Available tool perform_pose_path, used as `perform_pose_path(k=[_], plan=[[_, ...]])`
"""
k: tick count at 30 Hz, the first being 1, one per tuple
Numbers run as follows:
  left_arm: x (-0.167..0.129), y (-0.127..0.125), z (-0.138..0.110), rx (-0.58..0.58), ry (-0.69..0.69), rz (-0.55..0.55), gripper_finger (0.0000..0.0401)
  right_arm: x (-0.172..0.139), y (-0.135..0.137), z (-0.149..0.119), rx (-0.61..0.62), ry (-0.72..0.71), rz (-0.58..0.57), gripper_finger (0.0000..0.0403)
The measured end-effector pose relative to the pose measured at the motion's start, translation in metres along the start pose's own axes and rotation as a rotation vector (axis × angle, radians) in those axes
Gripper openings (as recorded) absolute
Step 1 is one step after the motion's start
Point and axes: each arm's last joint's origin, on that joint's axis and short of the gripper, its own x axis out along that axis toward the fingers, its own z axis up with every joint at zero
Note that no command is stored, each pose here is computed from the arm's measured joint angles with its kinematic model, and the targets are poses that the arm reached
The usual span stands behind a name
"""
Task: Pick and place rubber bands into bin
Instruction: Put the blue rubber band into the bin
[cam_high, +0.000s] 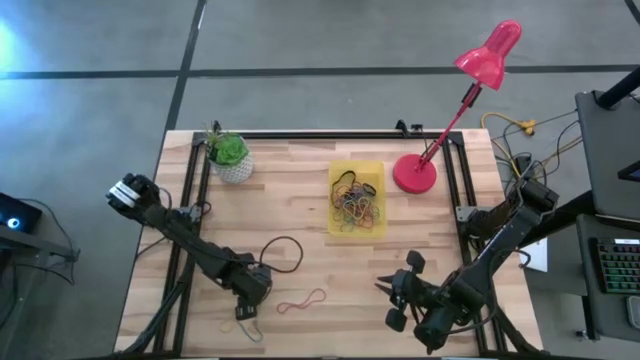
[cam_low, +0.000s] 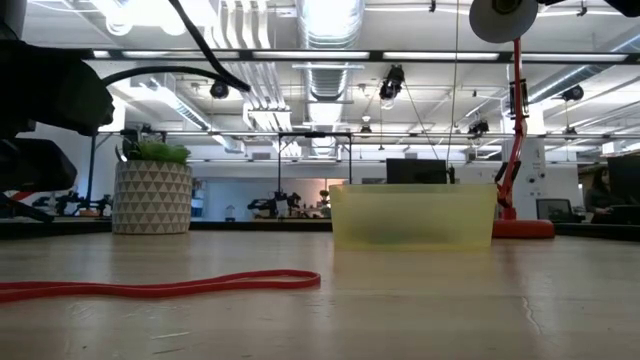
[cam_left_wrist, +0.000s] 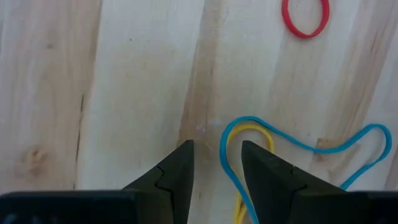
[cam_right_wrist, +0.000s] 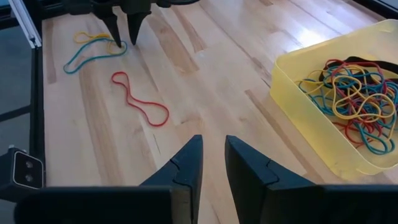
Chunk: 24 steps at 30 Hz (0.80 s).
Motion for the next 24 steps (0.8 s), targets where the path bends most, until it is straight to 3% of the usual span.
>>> perform_pose_path(k=[8,17,24], plan=[[0.0011,0.0003,0.0001,0.009,0.003,0.002,0.0105,0.0009,-0.0009,-0.0016,-0.005,0.002,-0.004,0.0059],[0.0012,-0.0004,-0.0010,0.032,0.034,-0.024,0.0008,0.0019,-0.0018,-0.0032,-0.007,0.002,-0.006,0.0059],[-0.0003,-0.0008,-0.0010,0.033,0.035,-0.028,0.0001,0.0029,-0.0028,-0.0047,-0.012,0.004,-0.010,0.0059]])
